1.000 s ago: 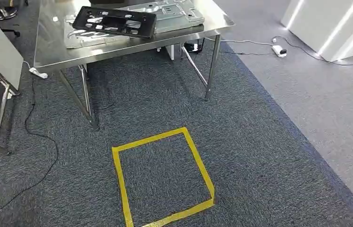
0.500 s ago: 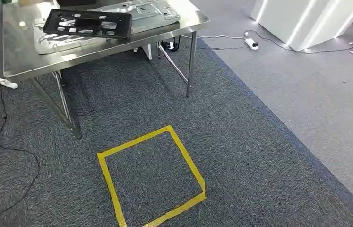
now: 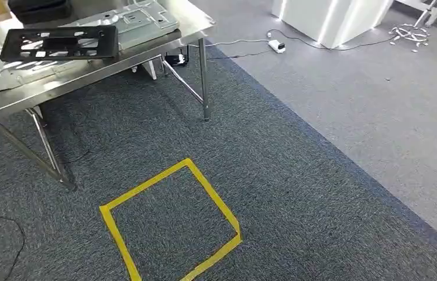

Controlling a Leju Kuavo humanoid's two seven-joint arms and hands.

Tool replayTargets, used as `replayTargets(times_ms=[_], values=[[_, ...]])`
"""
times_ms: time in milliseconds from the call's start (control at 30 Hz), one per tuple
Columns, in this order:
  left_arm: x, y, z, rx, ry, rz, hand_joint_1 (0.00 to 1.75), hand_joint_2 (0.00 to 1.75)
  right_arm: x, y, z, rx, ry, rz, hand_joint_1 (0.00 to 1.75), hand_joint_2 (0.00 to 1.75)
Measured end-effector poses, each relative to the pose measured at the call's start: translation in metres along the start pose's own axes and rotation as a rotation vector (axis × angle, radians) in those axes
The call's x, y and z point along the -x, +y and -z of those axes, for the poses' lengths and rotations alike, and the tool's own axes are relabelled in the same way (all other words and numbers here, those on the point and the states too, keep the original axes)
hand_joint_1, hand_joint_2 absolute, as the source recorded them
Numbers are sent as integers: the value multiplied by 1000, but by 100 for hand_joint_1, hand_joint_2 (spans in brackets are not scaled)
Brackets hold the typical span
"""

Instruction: Take the parts from the cabinet and place them on the table.

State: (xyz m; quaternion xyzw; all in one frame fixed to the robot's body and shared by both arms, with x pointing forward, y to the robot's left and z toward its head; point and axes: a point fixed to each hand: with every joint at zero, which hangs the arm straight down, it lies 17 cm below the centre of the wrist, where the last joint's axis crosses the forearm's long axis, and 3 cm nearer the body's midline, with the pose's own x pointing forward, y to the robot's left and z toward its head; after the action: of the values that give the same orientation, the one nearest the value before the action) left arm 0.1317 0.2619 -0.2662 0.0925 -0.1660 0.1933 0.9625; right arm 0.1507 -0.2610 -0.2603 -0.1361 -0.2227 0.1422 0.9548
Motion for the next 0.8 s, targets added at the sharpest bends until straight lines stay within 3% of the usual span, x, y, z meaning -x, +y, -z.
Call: replayTargets(times_ms=[800], values=[[-4, -7, -1, 19, -5, -7, 0, 0, -2, 1, 0, -9, -2, 0, 0, 0]])
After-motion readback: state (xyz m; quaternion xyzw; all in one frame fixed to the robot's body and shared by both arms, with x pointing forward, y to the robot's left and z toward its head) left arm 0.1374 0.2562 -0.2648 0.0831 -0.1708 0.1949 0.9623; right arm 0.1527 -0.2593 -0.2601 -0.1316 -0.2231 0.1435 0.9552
